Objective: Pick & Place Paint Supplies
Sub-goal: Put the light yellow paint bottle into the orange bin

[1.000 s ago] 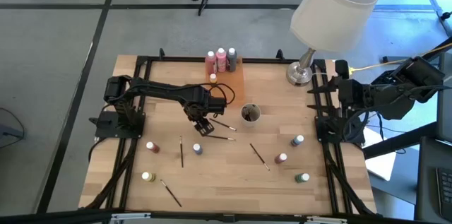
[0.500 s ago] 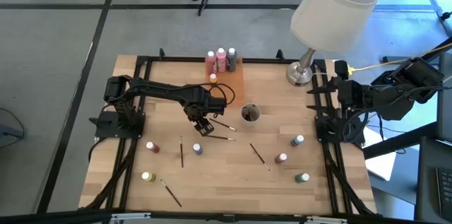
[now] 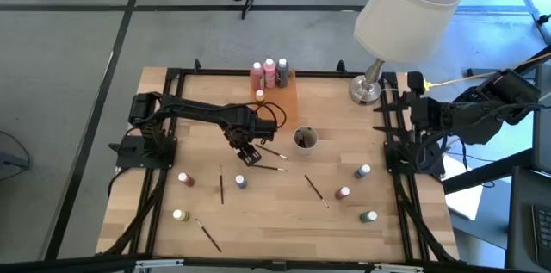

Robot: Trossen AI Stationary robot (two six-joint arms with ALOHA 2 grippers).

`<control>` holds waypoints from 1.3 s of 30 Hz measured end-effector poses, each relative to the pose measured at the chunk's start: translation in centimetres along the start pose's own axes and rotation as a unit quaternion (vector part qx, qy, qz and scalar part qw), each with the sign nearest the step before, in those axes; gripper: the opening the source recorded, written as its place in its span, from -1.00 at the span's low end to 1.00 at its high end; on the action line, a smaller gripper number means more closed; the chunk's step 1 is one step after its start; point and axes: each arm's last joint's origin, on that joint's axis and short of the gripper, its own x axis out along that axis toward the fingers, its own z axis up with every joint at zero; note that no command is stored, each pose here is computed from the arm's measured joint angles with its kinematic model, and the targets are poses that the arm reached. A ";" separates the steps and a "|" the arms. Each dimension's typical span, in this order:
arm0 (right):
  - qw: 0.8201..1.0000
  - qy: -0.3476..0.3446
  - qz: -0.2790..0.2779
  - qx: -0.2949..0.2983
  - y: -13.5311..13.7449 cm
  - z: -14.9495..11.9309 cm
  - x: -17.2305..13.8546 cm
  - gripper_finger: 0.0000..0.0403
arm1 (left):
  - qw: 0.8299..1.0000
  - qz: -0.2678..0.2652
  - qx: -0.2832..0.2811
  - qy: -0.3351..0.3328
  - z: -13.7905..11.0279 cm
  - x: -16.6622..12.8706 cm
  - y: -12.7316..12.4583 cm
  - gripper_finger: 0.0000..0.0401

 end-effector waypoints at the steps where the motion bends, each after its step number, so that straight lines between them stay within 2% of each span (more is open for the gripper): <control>1: 1.000 0.001 -0.002 0.001 -0.1 0.0 0.0 -0.07 | 1.000 -0.001 0.001 -0.002 0.0 0.0 0.0 0.07; 10: 1.000 0.006 -0.020 0.002 -0.6 0.1 0.4 -0.07 | 1.000 0.001 0.003 0.003 0.2 0.3 -0.1 0.07; 15: 1.000 0.014 -0.010 0.006 -0.7 0.0 0.6 -0.07 | 1.000 0.003 0.004 0.011 0.3 0.8 -0.3 0.05; 32: 1.000 0.021 -0.007 0.004 -0.5 0.1 0.9 -0.07 | 1.000 0.003 0.008 0.009 0.3 0.7 -0.3 -0.40; 39: 1.000 0.021 -0.007 -0.001 -0.5 0.1 0.9 -0.07 | 1.000 0.002 0.029 0.005 0.4 0.7 -0.3 -0.41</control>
